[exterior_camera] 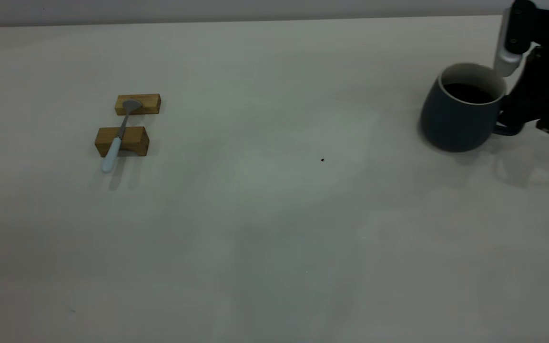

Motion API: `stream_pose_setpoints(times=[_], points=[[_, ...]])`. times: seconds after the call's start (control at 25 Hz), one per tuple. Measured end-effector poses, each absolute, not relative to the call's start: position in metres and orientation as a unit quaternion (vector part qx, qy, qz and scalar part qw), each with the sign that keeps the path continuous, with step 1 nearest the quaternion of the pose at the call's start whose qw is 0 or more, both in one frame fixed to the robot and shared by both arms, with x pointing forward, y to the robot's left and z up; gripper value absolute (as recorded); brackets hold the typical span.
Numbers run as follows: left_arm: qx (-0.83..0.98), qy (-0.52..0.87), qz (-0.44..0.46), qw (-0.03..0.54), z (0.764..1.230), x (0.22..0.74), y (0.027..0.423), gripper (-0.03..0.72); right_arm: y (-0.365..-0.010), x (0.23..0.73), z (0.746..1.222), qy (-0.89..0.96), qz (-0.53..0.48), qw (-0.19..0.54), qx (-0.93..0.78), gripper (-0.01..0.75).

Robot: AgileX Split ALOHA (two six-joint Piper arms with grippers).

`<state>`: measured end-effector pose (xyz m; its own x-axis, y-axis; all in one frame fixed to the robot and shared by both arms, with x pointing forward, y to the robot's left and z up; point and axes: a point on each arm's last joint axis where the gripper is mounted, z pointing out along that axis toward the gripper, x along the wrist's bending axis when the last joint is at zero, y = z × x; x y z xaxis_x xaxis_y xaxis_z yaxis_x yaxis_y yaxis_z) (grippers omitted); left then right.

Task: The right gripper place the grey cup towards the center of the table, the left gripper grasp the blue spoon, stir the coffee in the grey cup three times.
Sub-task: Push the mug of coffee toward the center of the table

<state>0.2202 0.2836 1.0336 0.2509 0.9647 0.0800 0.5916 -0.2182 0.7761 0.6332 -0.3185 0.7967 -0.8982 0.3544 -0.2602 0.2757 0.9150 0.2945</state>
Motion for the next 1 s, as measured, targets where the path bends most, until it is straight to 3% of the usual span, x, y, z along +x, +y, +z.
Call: stream_pose_setpoints(times=[0.4,1.0], points=[[0.724,0.538,0.292,0.319,1.034,0.22,0.284,0.533,-0.26,0.638,0.796,0.974,0.14,0.152,0.094,0.166],[0.724,0.538,0.292,0.319,1.034,0.22,0.284,0.533,-0.144,0.661,0.787,0.964,0.214,0.157,0.025,0.166]])
